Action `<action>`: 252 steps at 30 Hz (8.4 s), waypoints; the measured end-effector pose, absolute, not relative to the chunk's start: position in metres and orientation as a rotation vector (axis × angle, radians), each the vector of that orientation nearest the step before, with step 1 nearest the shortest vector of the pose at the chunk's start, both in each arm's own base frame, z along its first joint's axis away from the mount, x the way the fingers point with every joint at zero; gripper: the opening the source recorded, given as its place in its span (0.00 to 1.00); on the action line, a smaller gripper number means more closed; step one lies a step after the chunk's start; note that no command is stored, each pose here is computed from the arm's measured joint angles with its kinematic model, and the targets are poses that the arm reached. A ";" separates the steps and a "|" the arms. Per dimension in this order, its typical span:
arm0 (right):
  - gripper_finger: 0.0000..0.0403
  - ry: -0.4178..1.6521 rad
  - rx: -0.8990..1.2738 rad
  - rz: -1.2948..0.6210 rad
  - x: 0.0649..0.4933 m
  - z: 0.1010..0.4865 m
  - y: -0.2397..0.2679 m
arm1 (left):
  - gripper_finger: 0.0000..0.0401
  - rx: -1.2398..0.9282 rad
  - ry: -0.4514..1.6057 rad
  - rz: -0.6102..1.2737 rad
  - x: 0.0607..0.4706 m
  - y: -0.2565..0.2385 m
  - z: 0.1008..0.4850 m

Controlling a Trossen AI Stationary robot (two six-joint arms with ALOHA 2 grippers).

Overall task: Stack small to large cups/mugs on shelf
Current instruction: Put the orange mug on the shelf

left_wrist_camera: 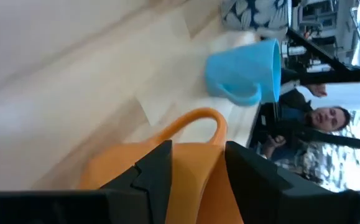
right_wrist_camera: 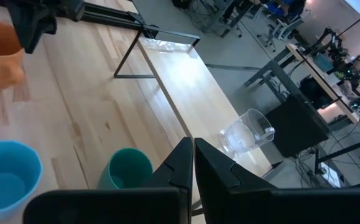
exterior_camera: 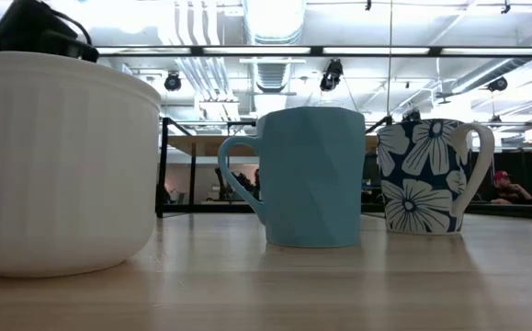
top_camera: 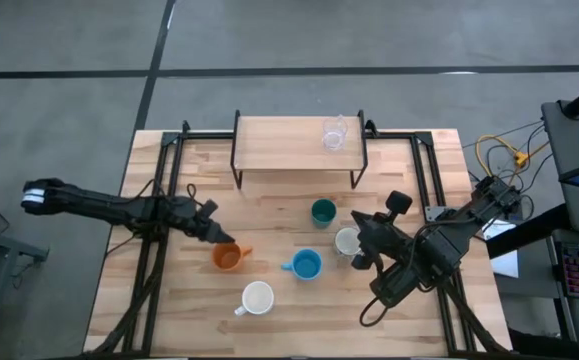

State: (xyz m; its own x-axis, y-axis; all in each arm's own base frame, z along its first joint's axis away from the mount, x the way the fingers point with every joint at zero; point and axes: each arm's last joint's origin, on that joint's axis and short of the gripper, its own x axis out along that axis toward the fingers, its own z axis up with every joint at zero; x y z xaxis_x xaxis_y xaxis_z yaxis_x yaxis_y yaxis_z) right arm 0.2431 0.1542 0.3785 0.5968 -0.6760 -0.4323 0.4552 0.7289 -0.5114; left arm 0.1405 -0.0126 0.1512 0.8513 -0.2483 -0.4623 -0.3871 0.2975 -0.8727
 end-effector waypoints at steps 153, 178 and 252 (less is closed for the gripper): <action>0.02 0.744 -0.396 -0.619 0.231 0.348 0.168 | 0.33 -0.544 1.387 -0.029 0.209 -0.071 0.252; 0.02 0.684 -0.324 -0.660 0.212 0.345 0.155 | 0.33 -0.442 1.435 0.076 0.221 -0.055 0.229; 0.02 0.516 -0.079 -0.686 0.198 0.337 0.154 | 0.00 -0.054 1.191 0.604 0.271 0.125 0.402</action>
